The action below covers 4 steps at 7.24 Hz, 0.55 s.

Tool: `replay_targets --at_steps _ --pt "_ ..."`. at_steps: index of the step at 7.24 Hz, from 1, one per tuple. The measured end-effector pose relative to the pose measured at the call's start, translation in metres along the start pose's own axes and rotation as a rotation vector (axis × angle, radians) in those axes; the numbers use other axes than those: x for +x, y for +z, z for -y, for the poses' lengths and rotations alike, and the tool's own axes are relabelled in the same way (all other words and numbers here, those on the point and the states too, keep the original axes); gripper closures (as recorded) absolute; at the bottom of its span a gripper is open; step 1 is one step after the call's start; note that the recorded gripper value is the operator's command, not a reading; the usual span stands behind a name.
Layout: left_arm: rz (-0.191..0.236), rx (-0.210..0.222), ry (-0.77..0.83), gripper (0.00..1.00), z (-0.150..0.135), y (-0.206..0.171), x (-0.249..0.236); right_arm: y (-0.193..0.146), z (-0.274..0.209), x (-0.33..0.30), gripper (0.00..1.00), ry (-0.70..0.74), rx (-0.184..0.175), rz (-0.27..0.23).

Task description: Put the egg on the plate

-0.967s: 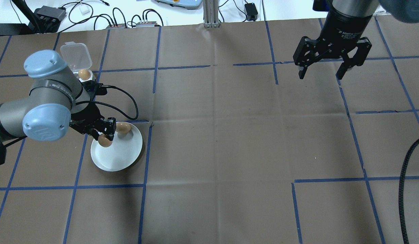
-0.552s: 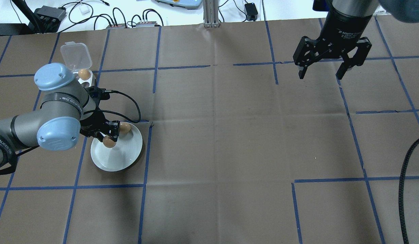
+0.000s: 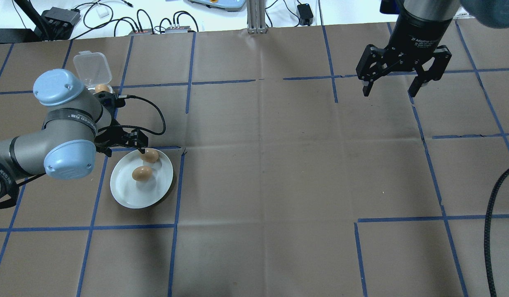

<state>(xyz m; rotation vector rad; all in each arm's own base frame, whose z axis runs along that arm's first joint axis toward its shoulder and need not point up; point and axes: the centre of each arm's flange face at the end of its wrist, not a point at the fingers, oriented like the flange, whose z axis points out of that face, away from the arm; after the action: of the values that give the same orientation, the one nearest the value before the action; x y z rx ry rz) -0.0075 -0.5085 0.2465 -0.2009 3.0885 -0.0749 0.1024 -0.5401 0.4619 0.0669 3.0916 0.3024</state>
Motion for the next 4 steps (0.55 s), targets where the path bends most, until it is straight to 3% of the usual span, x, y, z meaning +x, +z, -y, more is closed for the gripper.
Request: replay_targets --at_steps 2,4 --pt "-0.012 0.054 -0.081 0.0 0.026 -0.037 -0.004 0.0 0.0 0.0 0.0 0.0 0.0 -0.001" --pt "-0.027 0.024 -0.07 0.0 0.06 -0.089 -0.011 0.0 0.0 0.0 0.0 0.0 0.0 0.0"
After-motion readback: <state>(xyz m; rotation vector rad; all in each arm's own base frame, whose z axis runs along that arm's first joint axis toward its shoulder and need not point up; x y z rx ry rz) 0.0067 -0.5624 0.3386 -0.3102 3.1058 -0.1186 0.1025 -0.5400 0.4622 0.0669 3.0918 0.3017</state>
